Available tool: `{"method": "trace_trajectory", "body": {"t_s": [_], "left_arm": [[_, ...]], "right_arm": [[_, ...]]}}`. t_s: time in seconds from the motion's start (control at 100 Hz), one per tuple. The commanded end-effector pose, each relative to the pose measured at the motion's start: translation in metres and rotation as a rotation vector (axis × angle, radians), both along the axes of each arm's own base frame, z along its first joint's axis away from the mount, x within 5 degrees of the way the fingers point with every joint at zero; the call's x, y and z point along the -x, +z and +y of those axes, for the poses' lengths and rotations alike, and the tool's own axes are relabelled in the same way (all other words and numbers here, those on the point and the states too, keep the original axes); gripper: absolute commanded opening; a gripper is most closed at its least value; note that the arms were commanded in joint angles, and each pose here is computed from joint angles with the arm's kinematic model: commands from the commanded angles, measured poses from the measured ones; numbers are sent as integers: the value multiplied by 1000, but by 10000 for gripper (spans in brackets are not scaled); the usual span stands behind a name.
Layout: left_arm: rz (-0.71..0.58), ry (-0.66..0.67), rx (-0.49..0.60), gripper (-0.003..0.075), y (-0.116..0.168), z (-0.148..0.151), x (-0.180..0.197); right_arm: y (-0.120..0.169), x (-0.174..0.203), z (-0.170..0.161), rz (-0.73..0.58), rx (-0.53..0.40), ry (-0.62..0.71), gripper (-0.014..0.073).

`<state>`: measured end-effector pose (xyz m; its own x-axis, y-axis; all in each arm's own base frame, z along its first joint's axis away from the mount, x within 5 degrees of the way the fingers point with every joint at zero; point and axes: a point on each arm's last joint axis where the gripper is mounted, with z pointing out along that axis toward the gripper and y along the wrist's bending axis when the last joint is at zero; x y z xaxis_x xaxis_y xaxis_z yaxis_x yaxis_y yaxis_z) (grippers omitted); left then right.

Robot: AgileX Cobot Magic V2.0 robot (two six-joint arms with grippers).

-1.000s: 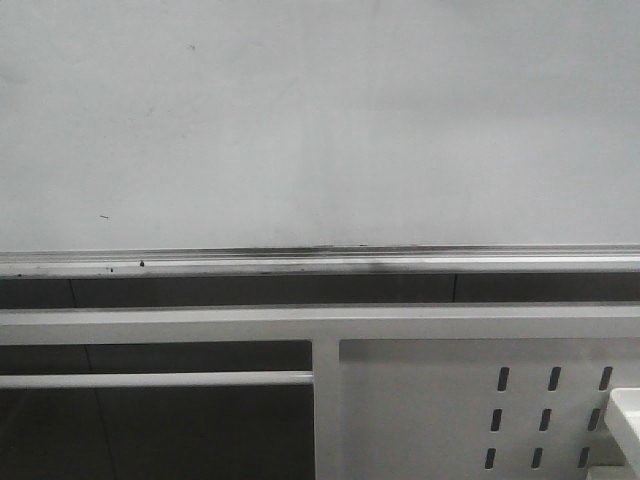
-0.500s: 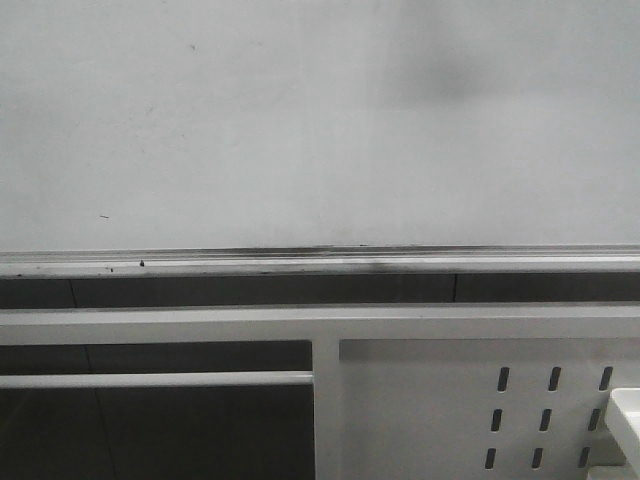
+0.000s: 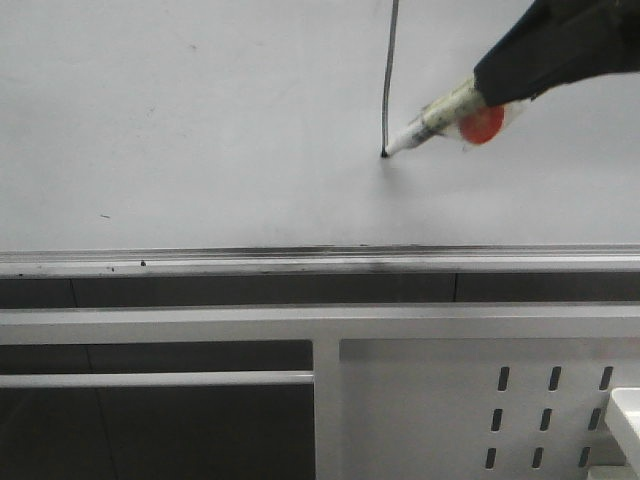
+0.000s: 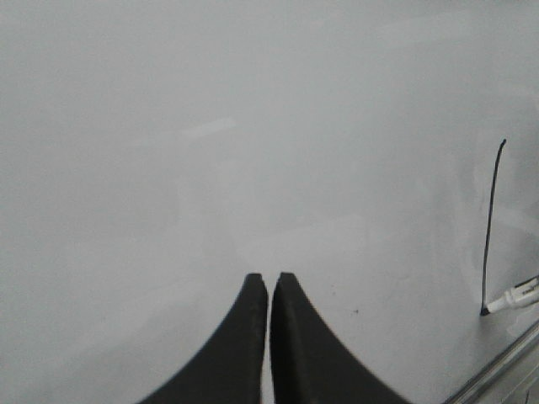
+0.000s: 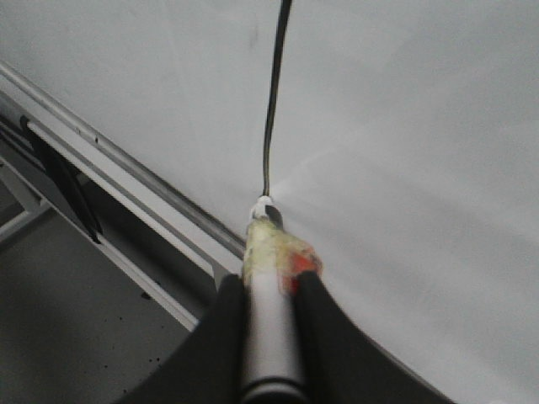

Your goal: Write number 1 on whiteboard

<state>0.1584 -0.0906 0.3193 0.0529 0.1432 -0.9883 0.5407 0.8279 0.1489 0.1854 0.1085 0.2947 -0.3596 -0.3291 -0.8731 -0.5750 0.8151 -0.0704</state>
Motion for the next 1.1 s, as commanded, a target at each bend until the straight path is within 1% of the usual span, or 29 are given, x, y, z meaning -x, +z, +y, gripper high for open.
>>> {"method": "trace_trajectory", "body": {"t_s": [0.0,0.12,0.24,0.29,0.3,0.38,0.49,0.58,0.61,0.63,0.66,0.68,0.73,0.8,0.96,1.09], "left_arm": [[-80,-27,73,-20,17,-1,2],[-88,-37,69,-19,18,-2,3],[-125,-98,58,-19,20,-9,8],[-142,-139,14,-19,19,-15,12],[-145,-152,-13,-19,17,-17,13],[-126,-209,-94,-19,8,-28,15],[-133,-335,-211,-15,-6,-48,22],[-175,-445,-321,38,-16,-63,30],[-193,-485,-361,75,-19,-68,33],[-200,-503,-374,91,-20,-71,35],[-204,-520,-399,135,-23,-73,36],[-204,-531,-409,153,-24,-75,37],[-189,-535,-419,224,-28,-77,36],[-174,-537,-429,282,-31,-80,33],[-160,-543,-434,281,-34,-82,31],[-138,-523,-452,281,-37,-81,29]], "right_arm": [[15,-12,2,-133,-55,-40,-69],[13,-10,8,-108,-47,-9,-69],[22,11,25,-71,-59,117,-69],[27,20,34,-55,-55,177,-69],[28,22,36,-48,-50,194,-69],[35,29,47,-16,-24,272,-69],[44,29,55,3,43,326,-69],[49,24,60,10,76,338,-69],[51,22,61,11,82,341,-69],[53,22,62,13,83,343,-69],[55,21,63,17,86,345,-69],[57,21,63,19,87,348,-69],[62,21,64,20,88,352,-69],[68,22,65,11,82,358,-69],[77,30,73,-8,70,407,-69],[79,37,78,-8,71,446,-69]]}}
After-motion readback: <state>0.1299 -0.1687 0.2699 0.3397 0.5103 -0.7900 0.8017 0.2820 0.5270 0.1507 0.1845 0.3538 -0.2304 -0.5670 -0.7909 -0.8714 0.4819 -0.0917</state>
